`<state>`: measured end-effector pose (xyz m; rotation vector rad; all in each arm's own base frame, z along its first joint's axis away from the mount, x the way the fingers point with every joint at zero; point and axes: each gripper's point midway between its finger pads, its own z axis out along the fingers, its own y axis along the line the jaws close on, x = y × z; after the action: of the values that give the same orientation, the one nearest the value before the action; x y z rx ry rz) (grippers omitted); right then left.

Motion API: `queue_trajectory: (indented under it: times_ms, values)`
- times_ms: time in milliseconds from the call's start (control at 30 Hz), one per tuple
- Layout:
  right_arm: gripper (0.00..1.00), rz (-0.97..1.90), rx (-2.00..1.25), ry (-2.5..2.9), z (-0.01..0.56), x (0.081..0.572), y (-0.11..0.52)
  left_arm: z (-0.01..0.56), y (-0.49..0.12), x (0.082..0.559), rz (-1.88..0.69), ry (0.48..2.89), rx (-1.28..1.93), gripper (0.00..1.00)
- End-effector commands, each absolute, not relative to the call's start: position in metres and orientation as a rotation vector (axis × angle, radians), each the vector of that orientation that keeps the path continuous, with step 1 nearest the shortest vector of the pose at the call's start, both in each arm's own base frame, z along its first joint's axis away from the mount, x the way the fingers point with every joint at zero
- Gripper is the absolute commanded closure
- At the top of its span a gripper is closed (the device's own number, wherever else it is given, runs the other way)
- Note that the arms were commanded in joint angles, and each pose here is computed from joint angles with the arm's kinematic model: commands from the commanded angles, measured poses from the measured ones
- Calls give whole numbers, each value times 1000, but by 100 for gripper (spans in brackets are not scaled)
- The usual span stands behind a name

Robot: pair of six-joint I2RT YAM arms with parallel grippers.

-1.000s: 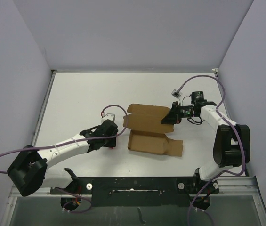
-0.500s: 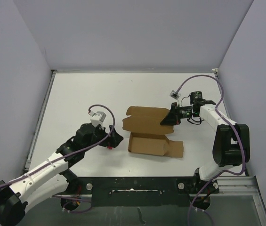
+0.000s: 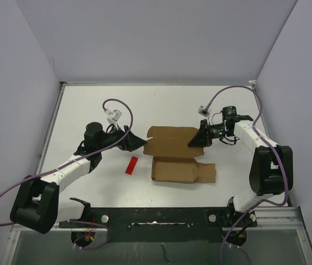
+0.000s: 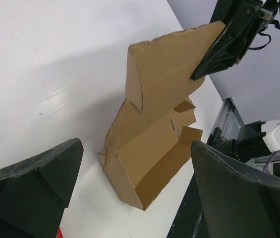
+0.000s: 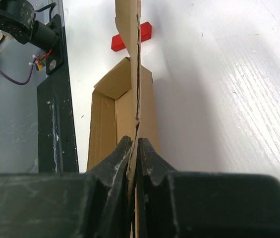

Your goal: Fold the paper box

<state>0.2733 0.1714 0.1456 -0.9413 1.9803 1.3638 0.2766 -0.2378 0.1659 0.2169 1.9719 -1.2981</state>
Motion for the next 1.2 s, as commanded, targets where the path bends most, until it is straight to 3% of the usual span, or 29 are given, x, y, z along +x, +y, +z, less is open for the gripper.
queue_trajectory:
  times_ms: [0, 133, 300, 433, 767, 933, 1100, 1167]
  values:
    - [100, 1335, -1033, 1869, 170, 274, 179, 210, -249, 292, -1254, 1780, 421, 9]
    - [100, 1337, -1049, 1869, 168, 272, 182, 210, -251, 306, -1163, 1822, 440, 12]
    - [100, 1319, -1058, 1871, 168, 272, 181, 215, -264, 316, -1090, 1909, 507, 22]
    - [100, 1317, -1062, 1866, 169, 271, 181, 218, -282, 315, -1001, 1959, 666, 22]
    - [100, 1306, -1100, 1839, 173, 266, 184, 205, -300, 312, -1083, 1993, 1015, 28]
    - [100, 1303, -1114, 1826, 175, 264, 186, 190, -312, 299, -1214, 2039, 1144, 41]
    - [100, 1299, -1119, 1826, 174, 264, 186, 181, -322, 287, -1289, 2074, 1216, 62]
    - [100, 1300, -1121, 1826, 174, 263, 186, 180, -324, 285, -1290, 2068, 1227, 63]
